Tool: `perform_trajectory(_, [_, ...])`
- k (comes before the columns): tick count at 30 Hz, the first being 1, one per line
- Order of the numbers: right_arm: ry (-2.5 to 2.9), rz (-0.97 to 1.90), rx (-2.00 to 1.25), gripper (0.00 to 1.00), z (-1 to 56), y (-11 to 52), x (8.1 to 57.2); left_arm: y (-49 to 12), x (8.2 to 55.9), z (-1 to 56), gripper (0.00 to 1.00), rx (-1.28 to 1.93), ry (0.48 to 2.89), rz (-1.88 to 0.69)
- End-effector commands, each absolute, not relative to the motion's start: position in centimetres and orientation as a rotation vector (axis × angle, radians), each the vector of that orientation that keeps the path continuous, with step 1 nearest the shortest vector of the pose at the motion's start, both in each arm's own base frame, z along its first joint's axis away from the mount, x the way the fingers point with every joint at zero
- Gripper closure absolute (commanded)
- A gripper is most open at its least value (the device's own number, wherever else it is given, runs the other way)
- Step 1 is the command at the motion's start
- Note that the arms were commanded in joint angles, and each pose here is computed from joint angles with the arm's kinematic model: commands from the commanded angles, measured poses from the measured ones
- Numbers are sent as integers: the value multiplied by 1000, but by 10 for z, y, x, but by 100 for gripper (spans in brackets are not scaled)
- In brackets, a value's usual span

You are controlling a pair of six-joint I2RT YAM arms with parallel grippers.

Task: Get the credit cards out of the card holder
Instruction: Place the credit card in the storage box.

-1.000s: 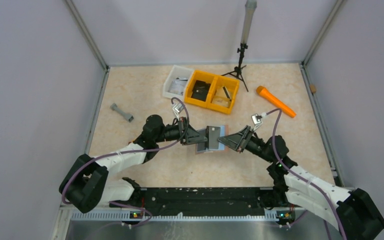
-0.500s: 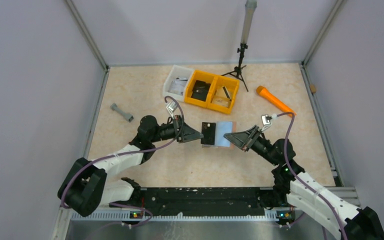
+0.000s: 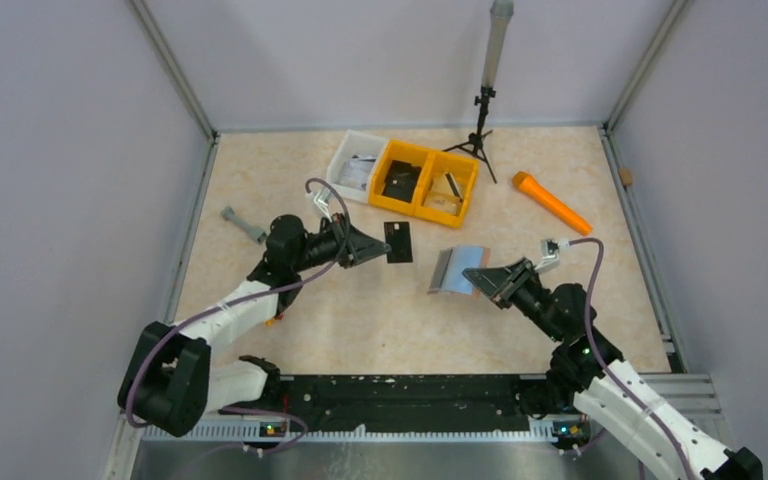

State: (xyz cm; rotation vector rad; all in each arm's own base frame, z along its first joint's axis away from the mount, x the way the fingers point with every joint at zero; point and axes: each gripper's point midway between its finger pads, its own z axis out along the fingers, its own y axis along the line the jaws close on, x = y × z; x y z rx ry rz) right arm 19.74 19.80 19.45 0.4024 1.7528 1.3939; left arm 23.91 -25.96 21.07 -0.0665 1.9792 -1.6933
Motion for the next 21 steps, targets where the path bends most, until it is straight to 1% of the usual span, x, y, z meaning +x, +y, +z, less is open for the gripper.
perform_trajectory(1, [1682,1276,410,100,214,179,205,-257,290,220,100,-17,1971,-1423])
perform_trajectory(4, [1693,1222,382,100,219,175,206,-245,327,208,100,23,2079,-1128])
perform_trajectory(6, [1694,1192,355,100,225,173,206,-235,350,210,100,78,2099,-952])
perform_trajectory(12, [1704,1104,309,100,243,164,204,-216,410,221,100,441,2072,-486])
perform_trajectory(17, [1703,1075,297,100,251,161,204,-226,444,227,100,790,1881,-281])
perform_trajectory(21, [1709,1065,287,100,252,160,203,-248,444,224,100,1145,1674,-236])
